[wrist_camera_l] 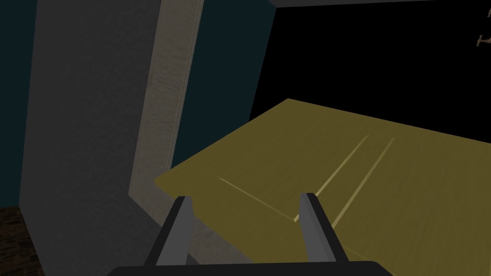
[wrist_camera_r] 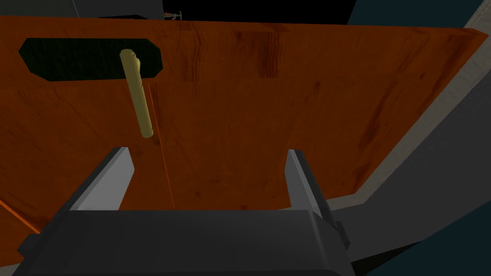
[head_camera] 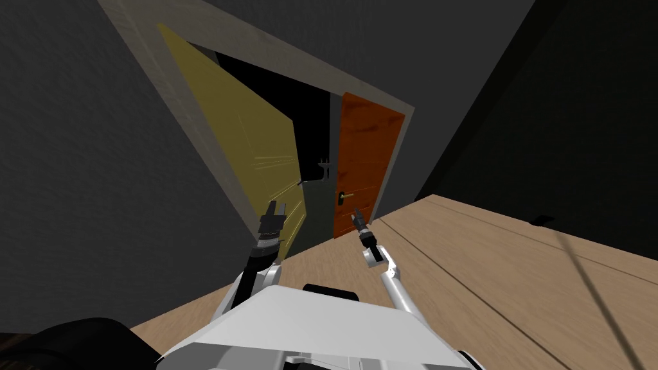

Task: Push the door open

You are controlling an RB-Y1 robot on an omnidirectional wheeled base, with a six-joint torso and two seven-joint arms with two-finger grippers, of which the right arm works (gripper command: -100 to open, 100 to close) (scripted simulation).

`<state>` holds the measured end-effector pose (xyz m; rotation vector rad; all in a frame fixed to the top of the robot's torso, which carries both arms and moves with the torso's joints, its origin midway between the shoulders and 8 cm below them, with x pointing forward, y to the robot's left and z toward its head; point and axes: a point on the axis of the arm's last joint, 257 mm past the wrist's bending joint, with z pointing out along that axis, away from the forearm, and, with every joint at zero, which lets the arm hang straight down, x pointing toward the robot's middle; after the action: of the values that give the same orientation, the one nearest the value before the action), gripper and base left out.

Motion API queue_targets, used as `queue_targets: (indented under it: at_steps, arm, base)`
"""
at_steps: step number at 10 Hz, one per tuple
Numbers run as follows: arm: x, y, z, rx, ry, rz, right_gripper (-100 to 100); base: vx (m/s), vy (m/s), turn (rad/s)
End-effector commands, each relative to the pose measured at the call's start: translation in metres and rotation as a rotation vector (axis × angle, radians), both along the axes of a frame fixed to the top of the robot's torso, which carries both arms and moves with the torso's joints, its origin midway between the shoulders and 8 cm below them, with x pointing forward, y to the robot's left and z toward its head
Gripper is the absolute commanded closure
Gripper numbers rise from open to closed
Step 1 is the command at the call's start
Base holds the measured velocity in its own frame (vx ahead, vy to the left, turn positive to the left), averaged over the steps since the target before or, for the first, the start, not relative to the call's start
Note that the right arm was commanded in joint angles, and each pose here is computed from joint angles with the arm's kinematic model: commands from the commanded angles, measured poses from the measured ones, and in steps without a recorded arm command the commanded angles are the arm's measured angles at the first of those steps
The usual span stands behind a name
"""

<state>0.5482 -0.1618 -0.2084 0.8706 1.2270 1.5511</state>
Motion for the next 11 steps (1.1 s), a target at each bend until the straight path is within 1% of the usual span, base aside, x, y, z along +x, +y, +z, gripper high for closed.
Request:
queue_targets:
  at_steps: [1,3,8,9,11]
  arm:
    - [0.007,0.005,-0.007,-0.004,0.018,0.014,-100]
    - [0.014,0.008,-0.019,-0.012,0.049,0.029,-100]
    - [0.027,0.014,-0.042,-0.029,0.109,0.06,-100]
    - [0.027,0.014,-0.042,-0.029,0.109,0.06,-100]
    - [0.032,0.015,-0.05,-0.035,0.131,0.069,-100]
  base:
    - [0.09,-0.074,0.034]
    - [0.089,-0.06,0.046]
    - [0.087,-0.073,0.036]
    - [0.05,-0.054,0.021]
    - [0.054,-0.042,0.025]
